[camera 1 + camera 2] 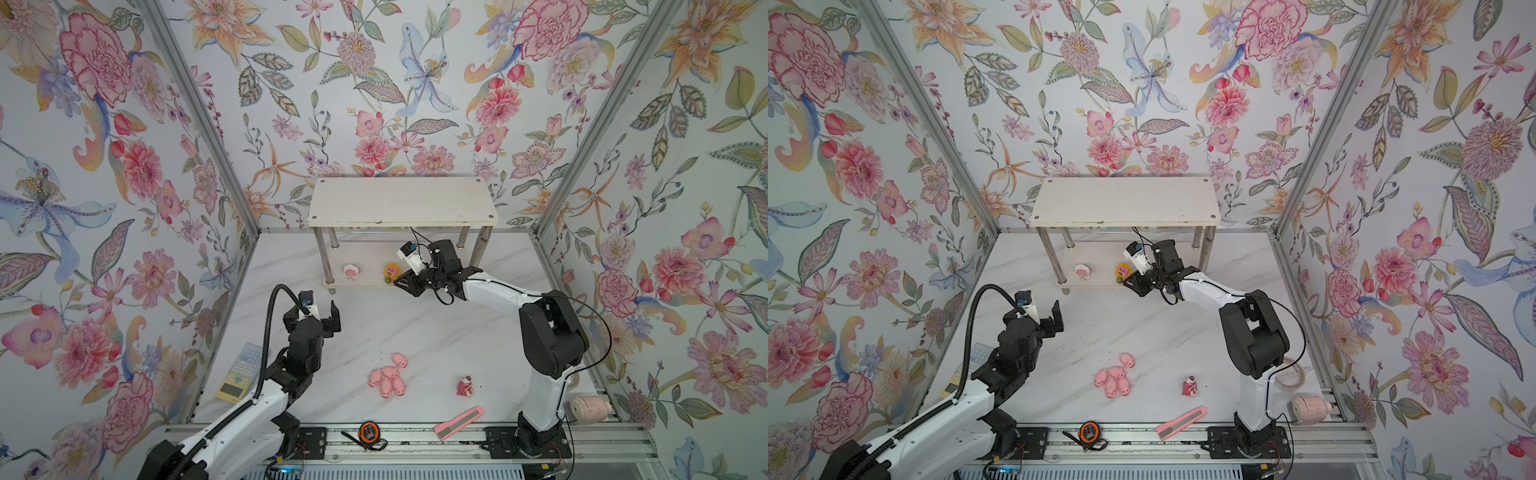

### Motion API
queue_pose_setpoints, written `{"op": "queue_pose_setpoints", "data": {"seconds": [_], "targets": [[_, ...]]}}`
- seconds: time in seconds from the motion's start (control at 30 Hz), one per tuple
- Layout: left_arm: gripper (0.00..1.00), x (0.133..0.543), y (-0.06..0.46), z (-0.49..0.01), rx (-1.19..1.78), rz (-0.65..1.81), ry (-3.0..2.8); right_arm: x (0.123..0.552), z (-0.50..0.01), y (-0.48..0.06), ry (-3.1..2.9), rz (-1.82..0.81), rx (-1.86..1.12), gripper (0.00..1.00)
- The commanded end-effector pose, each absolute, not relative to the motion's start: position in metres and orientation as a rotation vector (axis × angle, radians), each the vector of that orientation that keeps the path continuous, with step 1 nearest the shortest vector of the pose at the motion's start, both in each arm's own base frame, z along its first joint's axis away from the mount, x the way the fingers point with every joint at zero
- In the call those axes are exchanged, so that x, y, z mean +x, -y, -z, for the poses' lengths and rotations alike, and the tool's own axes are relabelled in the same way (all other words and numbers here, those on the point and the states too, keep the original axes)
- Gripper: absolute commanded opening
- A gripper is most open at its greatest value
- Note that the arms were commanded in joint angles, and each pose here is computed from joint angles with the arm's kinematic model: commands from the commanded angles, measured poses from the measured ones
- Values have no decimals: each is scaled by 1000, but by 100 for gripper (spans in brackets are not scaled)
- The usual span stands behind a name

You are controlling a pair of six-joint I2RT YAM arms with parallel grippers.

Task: Organize plastic toys on shelves
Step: Place the plastic toy on the shelf.

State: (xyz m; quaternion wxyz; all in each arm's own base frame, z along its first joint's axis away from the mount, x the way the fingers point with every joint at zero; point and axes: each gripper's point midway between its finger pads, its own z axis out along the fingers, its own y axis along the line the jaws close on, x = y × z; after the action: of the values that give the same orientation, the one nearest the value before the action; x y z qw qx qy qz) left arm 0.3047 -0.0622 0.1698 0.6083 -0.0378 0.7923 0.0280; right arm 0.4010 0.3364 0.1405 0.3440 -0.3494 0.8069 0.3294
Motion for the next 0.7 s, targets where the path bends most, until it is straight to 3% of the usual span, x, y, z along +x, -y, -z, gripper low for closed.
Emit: {"op": "queue_pose_setpoints", "data": {"seconds": [0.0, 0.13, 0.67], "targets": [[98, 303, 56, -166, -109, -76, -1827, 400, -152, -335, -2063, -892, -878, 11], [98, 303, 56, -165, -109, -77, -1829, 403, -140, -338, -2093, -903, -872, 0], [98, 306, 56, -164, -101, -105, -1839, 431, -108, -341, -2162, -915, -824, 0]]}}
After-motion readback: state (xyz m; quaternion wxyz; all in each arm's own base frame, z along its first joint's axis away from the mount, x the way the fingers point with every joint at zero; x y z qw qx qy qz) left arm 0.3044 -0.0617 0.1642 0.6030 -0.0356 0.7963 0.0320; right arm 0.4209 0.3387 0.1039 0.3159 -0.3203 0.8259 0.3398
